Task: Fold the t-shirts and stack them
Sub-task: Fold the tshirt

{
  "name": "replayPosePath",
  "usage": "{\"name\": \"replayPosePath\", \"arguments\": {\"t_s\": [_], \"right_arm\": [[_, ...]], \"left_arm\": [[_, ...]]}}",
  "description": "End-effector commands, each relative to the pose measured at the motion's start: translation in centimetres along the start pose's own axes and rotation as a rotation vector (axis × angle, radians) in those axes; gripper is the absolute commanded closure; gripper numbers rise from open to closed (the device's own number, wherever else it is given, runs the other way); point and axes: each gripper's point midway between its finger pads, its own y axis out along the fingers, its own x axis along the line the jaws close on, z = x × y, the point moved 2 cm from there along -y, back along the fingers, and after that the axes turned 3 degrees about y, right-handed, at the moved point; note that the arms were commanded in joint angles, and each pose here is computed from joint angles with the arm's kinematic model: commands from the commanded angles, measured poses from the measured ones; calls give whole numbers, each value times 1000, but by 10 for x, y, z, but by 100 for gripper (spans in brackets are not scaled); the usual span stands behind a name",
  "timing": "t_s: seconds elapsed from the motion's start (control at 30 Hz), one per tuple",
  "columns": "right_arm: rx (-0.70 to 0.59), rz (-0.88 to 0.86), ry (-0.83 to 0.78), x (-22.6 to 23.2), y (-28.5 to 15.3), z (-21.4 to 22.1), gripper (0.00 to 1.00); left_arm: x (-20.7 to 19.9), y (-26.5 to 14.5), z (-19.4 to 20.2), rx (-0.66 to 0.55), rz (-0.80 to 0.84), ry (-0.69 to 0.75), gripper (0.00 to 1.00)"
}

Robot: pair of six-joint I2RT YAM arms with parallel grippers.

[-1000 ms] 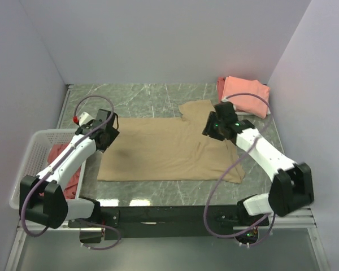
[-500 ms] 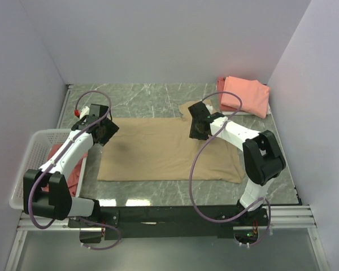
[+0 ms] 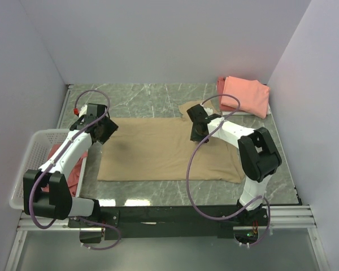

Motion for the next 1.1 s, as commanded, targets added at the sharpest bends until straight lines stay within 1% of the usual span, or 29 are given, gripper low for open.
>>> {"name": "replayPosePath", "arguments": {"t_s": [0.0, 0.1, 0.2, 0.27, 0.3, 0.33, 0.43, 0.63, 0.73, 1.07], "right_arm": [[-5, 28, 6, -1, 10, 5, 59], [2, 34, 5, -2, 15, 7, 59], [7, 40, 9, -2, 17, 8, 63], [2, 42, 14, -3, 16, 9, 77], [0, 42, 19, -4, 15, 9, 81], [-3, 37, 21, -4, 13, 9, 85], [-14, 29, 27, -4, 7, 7, 91], [-63, -4, 30, 4, -7, -2, 96], [-89, -18, 17, 12, -12, -5, 97], [-90, -31, -49, 31, -6, 4, 97]], "left_arm": [[-5, 1, -3, -8, 36, 10, 42], [-4, 2, -1, -2, 37, 11, 42], [-4, 2, -1, -1, 38, 11, 43], [-2, 3, 0, 0, 32, 10, 43], [-2, 2, 0, 0, 35, 9, 43], [-3, 2, 0, -1, 36, 8, 43], [-1, 2, 2, 4, 35, 9, 43], [1, 2, 3, -1, 32, 11, 43], [3, 2, 4, 0, 27, 9, 43], [7, 4, 6, 4, 15, 11, 43]]}}
